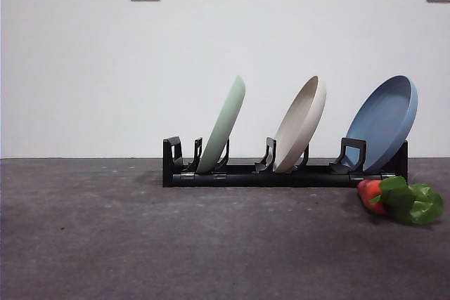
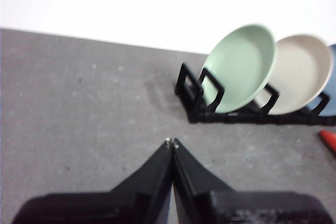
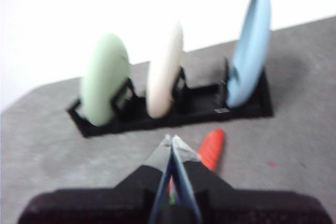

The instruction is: Take the green plate from the plate rack,put the plate on the table,take the carrot from the table,put the carrot in the plate

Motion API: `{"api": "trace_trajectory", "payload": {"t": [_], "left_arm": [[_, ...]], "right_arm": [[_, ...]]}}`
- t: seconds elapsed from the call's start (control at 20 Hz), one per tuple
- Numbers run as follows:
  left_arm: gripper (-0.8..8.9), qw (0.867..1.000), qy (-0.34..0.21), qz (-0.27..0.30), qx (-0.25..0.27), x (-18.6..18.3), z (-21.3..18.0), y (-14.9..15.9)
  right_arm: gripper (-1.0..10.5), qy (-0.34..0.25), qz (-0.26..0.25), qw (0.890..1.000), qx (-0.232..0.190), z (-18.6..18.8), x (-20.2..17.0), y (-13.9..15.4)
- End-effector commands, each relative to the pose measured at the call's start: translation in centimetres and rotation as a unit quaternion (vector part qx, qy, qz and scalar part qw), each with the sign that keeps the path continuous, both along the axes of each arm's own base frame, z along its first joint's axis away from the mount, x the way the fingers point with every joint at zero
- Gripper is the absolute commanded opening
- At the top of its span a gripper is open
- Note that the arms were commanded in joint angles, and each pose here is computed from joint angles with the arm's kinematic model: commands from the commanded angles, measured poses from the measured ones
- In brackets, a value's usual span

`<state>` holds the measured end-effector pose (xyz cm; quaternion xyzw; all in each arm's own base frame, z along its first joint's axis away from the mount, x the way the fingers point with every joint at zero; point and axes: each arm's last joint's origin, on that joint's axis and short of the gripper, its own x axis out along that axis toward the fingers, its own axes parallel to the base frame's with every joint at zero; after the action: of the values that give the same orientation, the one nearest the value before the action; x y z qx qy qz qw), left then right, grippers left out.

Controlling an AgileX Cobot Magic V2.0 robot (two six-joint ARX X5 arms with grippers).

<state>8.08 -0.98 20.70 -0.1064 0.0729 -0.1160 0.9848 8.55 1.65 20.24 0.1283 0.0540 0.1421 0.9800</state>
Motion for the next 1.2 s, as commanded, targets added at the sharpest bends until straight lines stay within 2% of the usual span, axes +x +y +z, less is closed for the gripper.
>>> {"api": "trace_trajectory", "payload": {"t": [0.05, 0.25, 0.45, 0.7, 0.9, 1.05, 1.2], "left_arm": [[-0.08, 1.000, 0.002, -0.016, -0.007, -0.3, 1.7, -0.1], [-0.08, 0.998, 0.013, -0.054, -0.010, -0.5, 4.2, -0.3], [-0.08, 0.993, 0.037, -0.110, -0.008, -0.4, 6.5, -0.6], [-0.08, 0.980, 0.066, -0.190, 0.007, 0.0, 8.6, -1.0], [-0.08, 0.966, 0.096, -0.241, 0.017, 0.2, 9.6, -1.2], [-0.08, 0.958, 0.115, -0.263, 0.027, 0.3, 10.0, -1.3], [-0.08, 0.953, 0.133, -0.269, 0.034, 0.2, 10.2, -1.3]], "right_arm": [[-0.1, 0.009, 0.019, 1.000, 0.018, 1.8, -0.2, 0.1], [-0.1, 0.041, 0.051, 0.998, 0.014, 4.7, -0.3, 0.3], [-0.1, 0.087, 0.102, 0.990, -0.034, 7.3, -0.2, 0.5], [-0.1, 0.151, 0.177, 0.969, -0.087, 10.1, 0.0, 0.9], [-0.1, 0.198, 0.213, 0.948, -0.128, 11.5, 0.3, 1.0], [-0.1, 0.222, 0.240, 0.934, -0.142, 12.0, 0.5, 1.1], [-0.1, 0.246, 0.247, 0.926, -0.148, 11.8, 0.7, 1.1]]}}
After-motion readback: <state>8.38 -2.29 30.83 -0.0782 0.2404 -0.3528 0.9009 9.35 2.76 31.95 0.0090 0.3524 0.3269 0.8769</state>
